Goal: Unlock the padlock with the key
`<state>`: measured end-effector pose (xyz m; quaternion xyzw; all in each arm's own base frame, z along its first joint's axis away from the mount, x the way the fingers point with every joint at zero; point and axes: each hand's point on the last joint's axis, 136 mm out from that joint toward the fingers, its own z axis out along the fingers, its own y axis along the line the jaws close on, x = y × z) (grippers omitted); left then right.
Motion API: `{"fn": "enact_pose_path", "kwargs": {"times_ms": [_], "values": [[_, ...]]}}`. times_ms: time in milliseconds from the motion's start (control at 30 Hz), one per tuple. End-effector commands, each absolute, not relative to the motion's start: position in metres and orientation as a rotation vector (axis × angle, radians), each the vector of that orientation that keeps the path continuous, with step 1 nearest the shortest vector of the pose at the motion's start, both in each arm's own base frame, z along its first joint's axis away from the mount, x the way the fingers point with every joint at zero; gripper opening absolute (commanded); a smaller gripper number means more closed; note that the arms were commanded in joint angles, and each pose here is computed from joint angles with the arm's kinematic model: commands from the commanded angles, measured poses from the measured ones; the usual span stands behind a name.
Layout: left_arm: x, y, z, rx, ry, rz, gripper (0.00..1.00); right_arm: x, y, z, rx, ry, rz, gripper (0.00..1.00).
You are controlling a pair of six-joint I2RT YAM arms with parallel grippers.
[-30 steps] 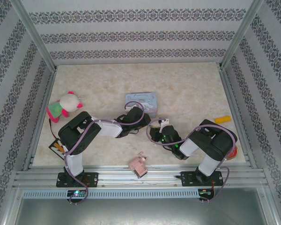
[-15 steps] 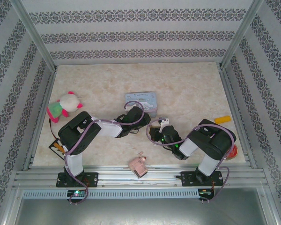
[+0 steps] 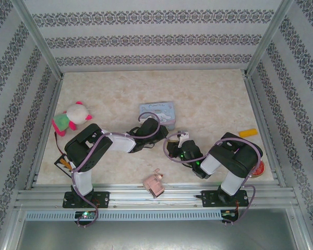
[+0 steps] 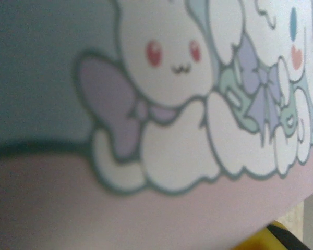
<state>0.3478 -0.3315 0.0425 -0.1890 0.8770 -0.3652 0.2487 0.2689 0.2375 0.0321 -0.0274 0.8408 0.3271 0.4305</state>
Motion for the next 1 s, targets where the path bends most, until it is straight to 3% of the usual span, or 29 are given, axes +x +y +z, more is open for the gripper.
{"fn": "enact_pose_path", "kwargs": {"times_ms": [0,967], "values": [[0.348,-0.349,0.067,-0.530,2.357,-1.177,0.05,0.268,0.242,0.039,-0.087,2.058,0.842,0.00],[0.340,-0.347,0.065,-0.588,2.397,-1.199,0.05,0.265,0.220,0.039,-0.006,2.054,0.833,0.00]]}}
